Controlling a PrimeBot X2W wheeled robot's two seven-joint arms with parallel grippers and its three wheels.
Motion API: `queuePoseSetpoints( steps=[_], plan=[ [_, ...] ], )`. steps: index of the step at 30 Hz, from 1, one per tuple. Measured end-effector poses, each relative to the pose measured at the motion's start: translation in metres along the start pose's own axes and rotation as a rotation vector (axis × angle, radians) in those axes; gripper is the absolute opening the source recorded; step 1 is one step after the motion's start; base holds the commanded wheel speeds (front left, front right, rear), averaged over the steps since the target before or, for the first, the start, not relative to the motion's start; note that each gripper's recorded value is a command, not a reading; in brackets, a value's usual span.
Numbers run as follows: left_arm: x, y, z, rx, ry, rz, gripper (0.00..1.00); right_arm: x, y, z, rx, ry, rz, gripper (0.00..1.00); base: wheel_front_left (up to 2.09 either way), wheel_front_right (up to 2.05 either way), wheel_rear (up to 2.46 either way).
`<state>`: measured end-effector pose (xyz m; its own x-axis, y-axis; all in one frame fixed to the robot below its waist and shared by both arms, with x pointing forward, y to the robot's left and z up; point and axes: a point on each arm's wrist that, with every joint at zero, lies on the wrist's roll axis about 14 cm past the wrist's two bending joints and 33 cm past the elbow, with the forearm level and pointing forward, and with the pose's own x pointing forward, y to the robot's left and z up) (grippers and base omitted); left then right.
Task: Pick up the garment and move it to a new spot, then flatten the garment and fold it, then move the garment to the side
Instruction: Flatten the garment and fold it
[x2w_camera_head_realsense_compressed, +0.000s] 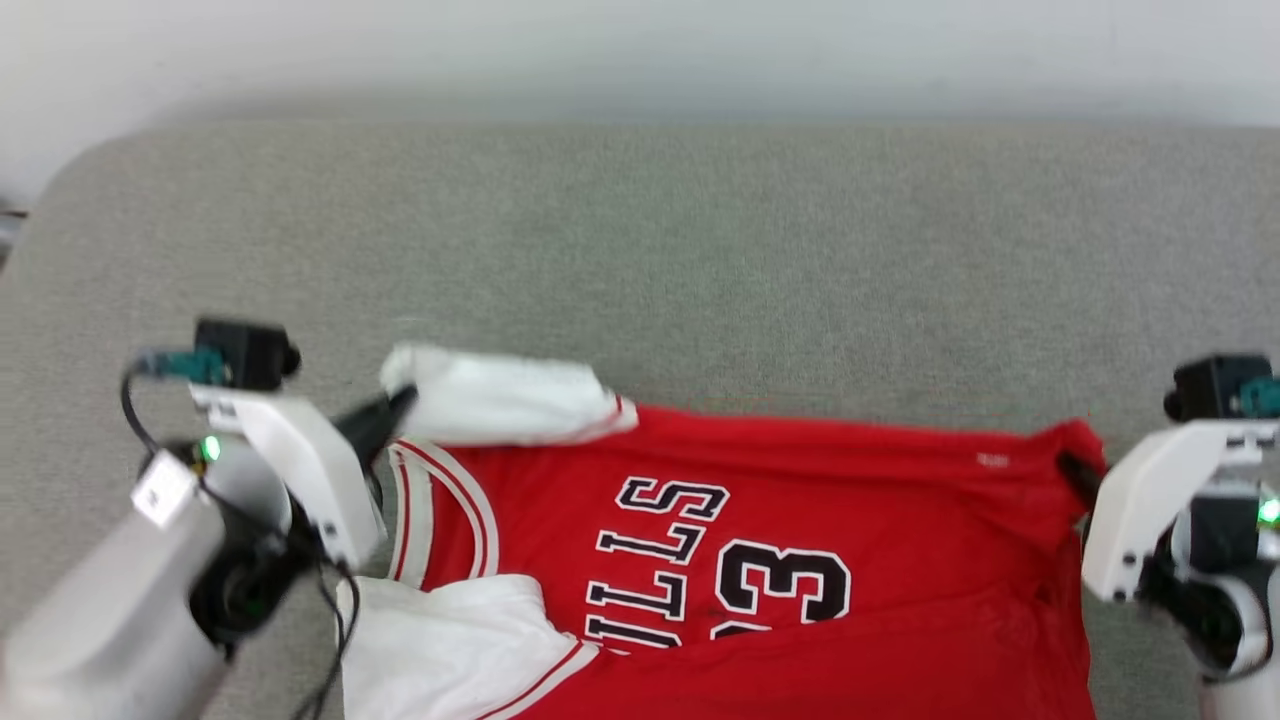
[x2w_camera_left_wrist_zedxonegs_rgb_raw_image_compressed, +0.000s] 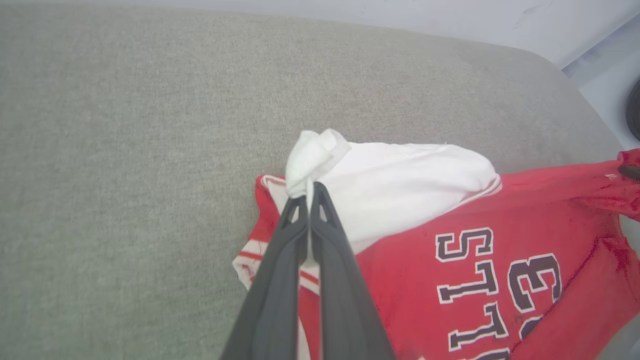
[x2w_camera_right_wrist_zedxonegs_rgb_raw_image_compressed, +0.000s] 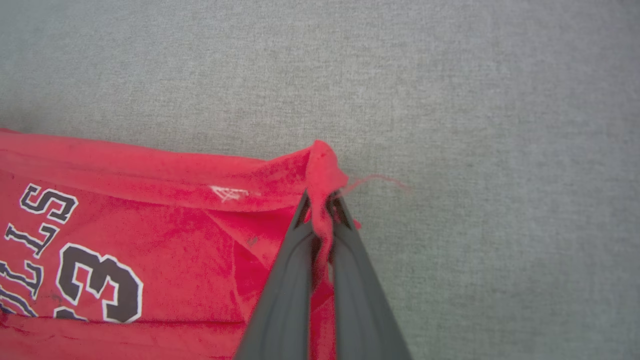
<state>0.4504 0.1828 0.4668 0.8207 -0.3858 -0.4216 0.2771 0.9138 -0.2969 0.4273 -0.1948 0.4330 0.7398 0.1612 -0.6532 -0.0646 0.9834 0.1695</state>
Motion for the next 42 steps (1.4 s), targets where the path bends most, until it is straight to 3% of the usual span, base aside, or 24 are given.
queuePoseSetpoints(
  steps=[9,17,18,19,20,21,22,23,27,28,32,42],
  plan=[
    [-0.068,0.004,-0.071,-0.143,0.065,0.117,0.00,-0.034,0.008,-0.051,0.078,0.017,0.012,0.00,0.00,0.00,0.00],
    [-0.093,-0.017,-0.121,-0.254,0.138,0.134,0.00,-0.046,0.008,-0.092,0.158,0.026,0.008,0.00,0.00,0.00,0.00],
    [-0.094,-0.021,-0.126,-0.271,0.142,0.130,0.00,-0.046,0.008,-0.095,0.171,0.024,0.009,0.04,0.00,0.00,0.00],
    [-0.094,-0.025,-0.129,-0.279,0.141,0.123,0.00,-0.046,0.008,-0.099,0.179,0.025,0.009,0.22,0.00,0.00,0.00],
    [-0.094,-0.026,-0.131,-0.283,0.138,0.123,0.00,-0.047,0.008,-0.103,0.181,0.025,0.008,1.00,0.00,0.00,0.00],
    [-0.093,-0.028,-0.132,-0.286,0.137,0.122,0.06,-0.047,0.009,-0.106,0.188,0.017,0.009,1.00,0.00,0.00,0.00],
    [-0.092,-0.029,-0.133,-0.291,0.129,0.122,0.59,-0.047,0.011,-0.105,0.193,0.002,0.014,1.00,0.00,0.00,0.00],
    [-0.091,-0.030,-0.132,-0.290,0.116,0.120,1.00,-0.047,0.012,-0.100,0.191,-0.031,0.016,1.00,0.00,0.00,0.00],
    [-0.086,-0.029,-0.115,-0.241,0.002,0.112,1.00,-0.051,0.015,-0.078,0.181,-0.172,0.023,1.00,0.00,0.00,0.00],
    [-0.083,-0.029,-0.093,-0.204,-0.111,0.109,1.00,-0.056,0.015,-0.060,0.171,-0.271,0.023,1.00,0.00,0.00,0.00],
    [-0.082,-0.029,-0.063,-0.157,-0.245,0.115,1.00,-0.061,0.011,-0.051,0.157,-0.302,0.014,1.00,0.00,0.00,0.00],
    [-0.103,-0.035,0.005,-0.003,-0.532,0.186,1.00,-0.062,-0.013,-0.070,0.057,-0.078,-0.027,1.00,0.00,0.00,0.00]
  ],
)
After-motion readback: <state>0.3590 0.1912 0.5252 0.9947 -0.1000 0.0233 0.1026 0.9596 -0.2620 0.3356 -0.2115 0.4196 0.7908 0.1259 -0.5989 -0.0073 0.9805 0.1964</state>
